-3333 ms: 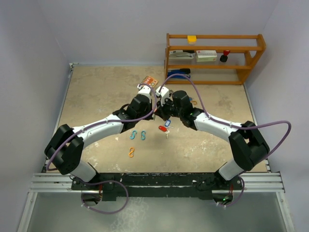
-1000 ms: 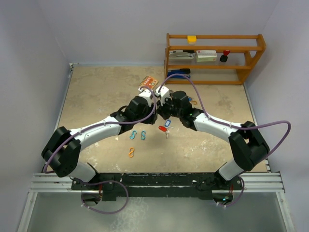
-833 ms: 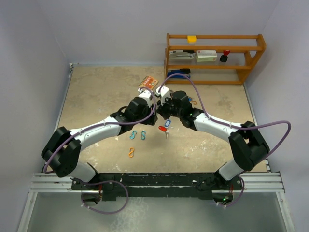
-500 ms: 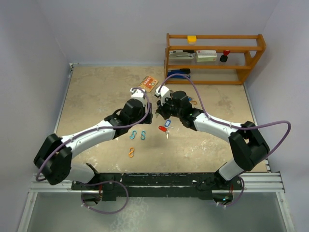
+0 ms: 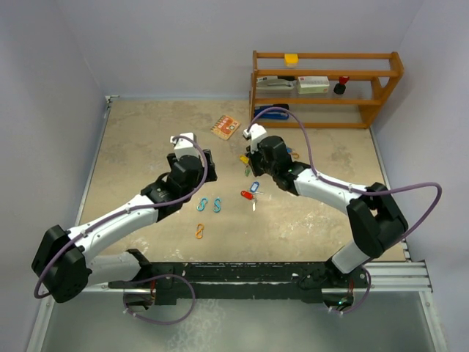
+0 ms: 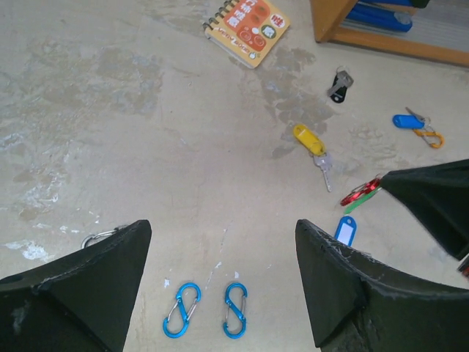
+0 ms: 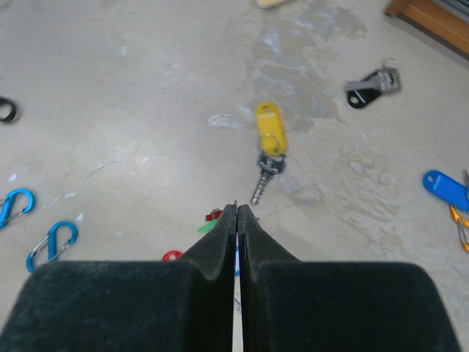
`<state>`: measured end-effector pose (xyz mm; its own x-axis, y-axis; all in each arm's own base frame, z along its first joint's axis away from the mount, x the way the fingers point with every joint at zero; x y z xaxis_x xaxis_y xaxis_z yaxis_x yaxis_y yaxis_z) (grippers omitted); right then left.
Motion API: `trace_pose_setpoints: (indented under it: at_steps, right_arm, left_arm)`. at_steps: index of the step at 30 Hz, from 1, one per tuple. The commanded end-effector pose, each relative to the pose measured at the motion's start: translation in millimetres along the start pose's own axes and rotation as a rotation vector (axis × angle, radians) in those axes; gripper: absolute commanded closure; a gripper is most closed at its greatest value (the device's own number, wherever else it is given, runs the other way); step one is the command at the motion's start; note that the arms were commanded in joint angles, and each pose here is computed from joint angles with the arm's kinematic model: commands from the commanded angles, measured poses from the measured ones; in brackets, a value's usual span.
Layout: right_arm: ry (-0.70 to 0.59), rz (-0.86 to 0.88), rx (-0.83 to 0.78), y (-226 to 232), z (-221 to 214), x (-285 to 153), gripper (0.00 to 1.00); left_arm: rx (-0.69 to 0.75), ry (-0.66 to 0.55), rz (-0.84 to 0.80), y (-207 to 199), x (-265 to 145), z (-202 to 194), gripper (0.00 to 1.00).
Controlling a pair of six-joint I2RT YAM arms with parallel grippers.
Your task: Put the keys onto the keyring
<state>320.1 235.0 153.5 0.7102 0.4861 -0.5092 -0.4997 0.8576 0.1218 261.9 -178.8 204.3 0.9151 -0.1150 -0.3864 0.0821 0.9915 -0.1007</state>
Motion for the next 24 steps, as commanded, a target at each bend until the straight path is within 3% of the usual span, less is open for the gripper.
trace_pose_setpoints:
  at_steps: [1,9,24]
  right_arm:
    - [-0.03,-0.175,0.149,-32,17,-1,1.0]
    - [-0.029,-0.272,0.308,-77,9,-8,1.0]
    - [0.028,-0.349,0.421,-111,-13,-6,1.0]
  left_arm:
    - [-0.018,-0.004,0.037,5,4,-4,0.23]
    - [-0.02,-0.013,0.044,7,4,-3,0.23]
    - [-0.024,-0.012,0.058,11,5,-6,0.23]
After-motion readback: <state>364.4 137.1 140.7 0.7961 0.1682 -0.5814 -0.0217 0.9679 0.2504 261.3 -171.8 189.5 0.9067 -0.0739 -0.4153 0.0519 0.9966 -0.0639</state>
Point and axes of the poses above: each gripper's point midway between its finger pads, its own x axis out along the fingers, its own y axis along the line the jaws close on, z = x × y, the point moved 6 cm from there along -x, back along the fingers, and after that the axes turned 10 degrees about x, right-handed, at the moved point
